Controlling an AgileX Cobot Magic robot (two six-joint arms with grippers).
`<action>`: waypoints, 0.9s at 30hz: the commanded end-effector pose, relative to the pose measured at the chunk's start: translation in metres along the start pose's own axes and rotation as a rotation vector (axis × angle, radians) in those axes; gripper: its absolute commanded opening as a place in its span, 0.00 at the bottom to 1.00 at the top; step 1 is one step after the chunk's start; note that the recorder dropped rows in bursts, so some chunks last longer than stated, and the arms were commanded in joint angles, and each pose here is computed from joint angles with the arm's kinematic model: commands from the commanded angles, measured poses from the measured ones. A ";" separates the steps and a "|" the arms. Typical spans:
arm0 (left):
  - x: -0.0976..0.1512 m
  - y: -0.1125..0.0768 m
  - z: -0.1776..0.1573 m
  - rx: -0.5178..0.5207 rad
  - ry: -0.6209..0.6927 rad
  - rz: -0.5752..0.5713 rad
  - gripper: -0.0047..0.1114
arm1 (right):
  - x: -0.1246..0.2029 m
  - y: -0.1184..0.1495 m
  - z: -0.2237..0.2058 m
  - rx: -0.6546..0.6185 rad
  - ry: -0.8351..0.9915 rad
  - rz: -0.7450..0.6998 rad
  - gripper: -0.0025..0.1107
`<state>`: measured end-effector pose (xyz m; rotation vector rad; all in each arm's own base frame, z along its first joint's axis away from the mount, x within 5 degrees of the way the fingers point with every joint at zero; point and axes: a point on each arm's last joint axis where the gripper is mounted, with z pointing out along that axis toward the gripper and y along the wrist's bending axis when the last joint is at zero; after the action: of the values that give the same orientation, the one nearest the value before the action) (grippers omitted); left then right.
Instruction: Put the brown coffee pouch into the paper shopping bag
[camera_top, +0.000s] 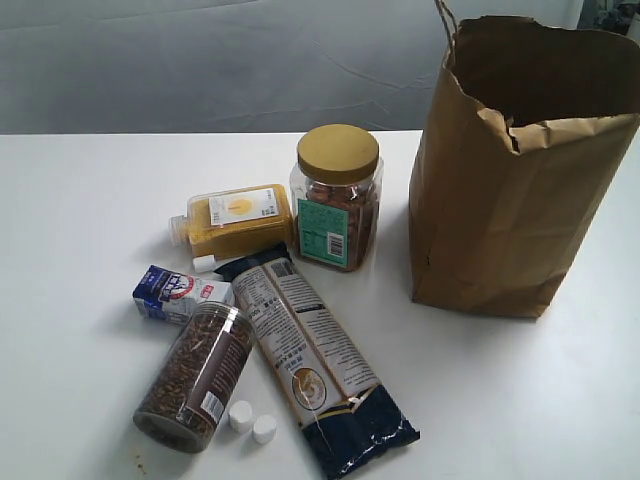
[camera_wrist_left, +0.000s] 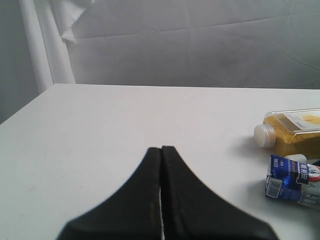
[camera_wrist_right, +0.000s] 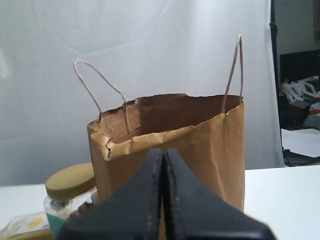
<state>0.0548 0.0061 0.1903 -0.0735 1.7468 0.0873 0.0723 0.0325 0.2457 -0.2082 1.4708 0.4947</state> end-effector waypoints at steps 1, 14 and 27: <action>0.001 0.000 0.000 -0.004 -0.004 0.001 0.04 | 0.016 -0.007 -0.005 0.032 -0.087 0.072 0.02; 0.001 0.000 0.000 -0.004 -0.004 0.001 0.04 | 0.014 -0.008 -0.011 0.075 -0.120 -0.023 0.02; 0.001 0.000 0.000 -0.004 0.000 0.001 0.04 | 0.027 -0.012 -0.027 0.167 -0.011 -0.101 0.02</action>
<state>0.0548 0.0061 0.1903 -0.0735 1.7468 0.0873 0.0539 0.0156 0.2169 -0.1192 1.4559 0.3293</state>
